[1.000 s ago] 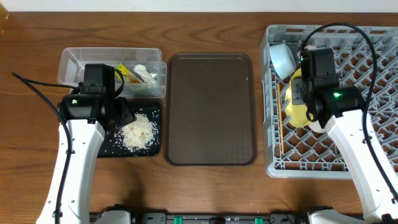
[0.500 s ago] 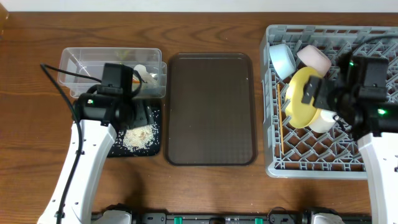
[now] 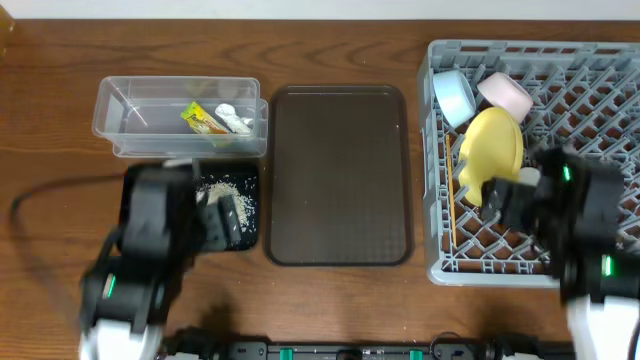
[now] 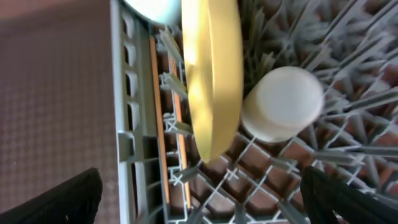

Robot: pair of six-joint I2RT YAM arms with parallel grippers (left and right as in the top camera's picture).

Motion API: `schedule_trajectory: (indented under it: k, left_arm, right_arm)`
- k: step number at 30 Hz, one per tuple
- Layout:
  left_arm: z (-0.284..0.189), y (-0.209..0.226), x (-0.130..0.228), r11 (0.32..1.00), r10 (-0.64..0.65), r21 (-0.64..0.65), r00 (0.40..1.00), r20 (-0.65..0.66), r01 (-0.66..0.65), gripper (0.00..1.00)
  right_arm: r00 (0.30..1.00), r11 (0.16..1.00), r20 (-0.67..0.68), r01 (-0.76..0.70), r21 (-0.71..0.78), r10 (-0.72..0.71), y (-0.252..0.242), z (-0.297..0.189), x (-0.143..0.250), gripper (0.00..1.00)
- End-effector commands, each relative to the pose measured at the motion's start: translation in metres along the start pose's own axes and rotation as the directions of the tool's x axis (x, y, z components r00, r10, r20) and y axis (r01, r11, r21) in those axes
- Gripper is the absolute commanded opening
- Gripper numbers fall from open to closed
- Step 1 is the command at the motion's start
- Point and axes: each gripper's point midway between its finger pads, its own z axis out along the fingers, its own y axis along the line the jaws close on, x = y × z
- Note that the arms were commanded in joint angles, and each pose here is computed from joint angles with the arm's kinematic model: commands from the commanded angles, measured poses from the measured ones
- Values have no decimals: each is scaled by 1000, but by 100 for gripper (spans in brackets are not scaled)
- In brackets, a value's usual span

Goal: Sort waste into correct bins and load items into the dishwasher rack

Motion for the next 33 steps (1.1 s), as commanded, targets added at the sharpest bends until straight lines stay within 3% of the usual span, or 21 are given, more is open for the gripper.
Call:
schedule_trajectory:
  k: [1,5,9,24,33]
  left_arm:
    - [-27,1,-6,999,-5,36,989,147,0,92]
    - [-55,1,-9,997,-19,80,963,268,-2,92]
    - [-71,2,-8,995,-29,102,943,330,-5,92]
    - [-73,2,-8,994,-30,105,940,339,-6,93]
    - [-73,2,-8,994,-30,105,940,339,-6,93]
  right_arm:
    - [990,998,139,9,65,-18,-14,-21,3,99]
    - [973,999,227,13,51,-24,-13,-40,10,99]
    - [974,999,225,12,51,-23,-15,-51,24,99]
    - [1000,996,26,7,85,-10,-24,-46,74,99]
    - [998,995,47,35,89,-39,-25,-44,70,99]
